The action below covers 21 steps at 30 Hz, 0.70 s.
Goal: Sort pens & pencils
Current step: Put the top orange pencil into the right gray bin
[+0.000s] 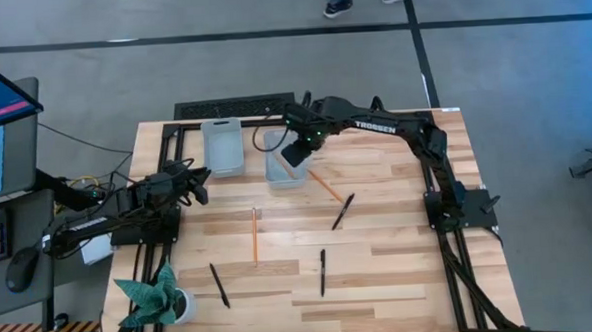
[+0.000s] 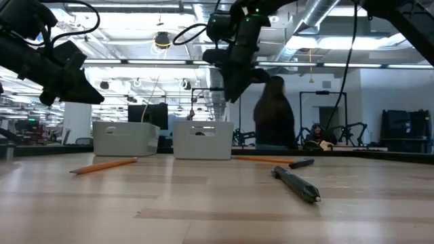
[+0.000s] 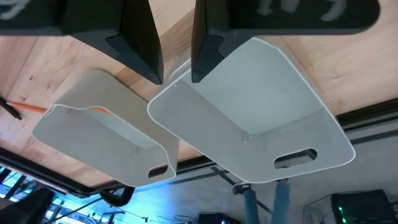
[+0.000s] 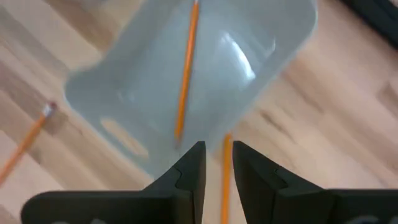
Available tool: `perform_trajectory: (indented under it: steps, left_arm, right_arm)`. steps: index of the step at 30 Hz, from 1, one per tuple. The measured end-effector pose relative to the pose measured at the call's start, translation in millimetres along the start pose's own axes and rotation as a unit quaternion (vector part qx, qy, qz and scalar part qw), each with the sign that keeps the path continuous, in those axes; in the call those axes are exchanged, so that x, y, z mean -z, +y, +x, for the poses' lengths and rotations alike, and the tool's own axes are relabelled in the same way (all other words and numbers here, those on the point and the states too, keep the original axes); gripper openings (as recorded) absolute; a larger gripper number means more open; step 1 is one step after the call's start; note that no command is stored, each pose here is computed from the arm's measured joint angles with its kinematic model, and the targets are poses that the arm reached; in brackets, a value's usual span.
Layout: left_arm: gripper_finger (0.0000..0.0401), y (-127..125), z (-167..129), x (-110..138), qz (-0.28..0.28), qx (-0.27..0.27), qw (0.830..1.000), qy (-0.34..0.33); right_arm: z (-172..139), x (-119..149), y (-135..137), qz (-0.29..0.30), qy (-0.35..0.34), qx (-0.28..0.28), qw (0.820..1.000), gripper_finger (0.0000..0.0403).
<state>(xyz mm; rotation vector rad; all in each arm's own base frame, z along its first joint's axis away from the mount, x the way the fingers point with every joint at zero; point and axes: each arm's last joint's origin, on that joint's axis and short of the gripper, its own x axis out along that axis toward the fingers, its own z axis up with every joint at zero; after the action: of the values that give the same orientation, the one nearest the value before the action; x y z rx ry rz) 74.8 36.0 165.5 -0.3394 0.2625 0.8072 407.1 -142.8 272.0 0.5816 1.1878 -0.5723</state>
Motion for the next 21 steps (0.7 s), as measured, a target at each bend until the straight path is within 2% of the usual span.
perform_trajectory:
  steps: [7, 17, 21]
  left_arm:
    - [0.0073, 0.0, 0.0, 0.0, 0.0, 0.0, 1.0, 0.0]
    - [0.0073, 0.0, 0.0, 0.0, 0.0, 0.0, 1.0, 0.0]
    - [0.0073, -0.1, 0.0, 0.1, -0.005, 0.003, 1.0, 0.001]
  right_arm:
    - [-1.8, 23.5, 5.6, -0.023, 0.088, 0.039, 0.995, 0.0102]
    - [-1.1, 28.8, 15.1, -0.098, 0.056, 0.112, 0.987, 0.0102]
    - [7.1, 34.8, 11.3, -0.106, 0.079, 0.124, 0.983, 0.0102]
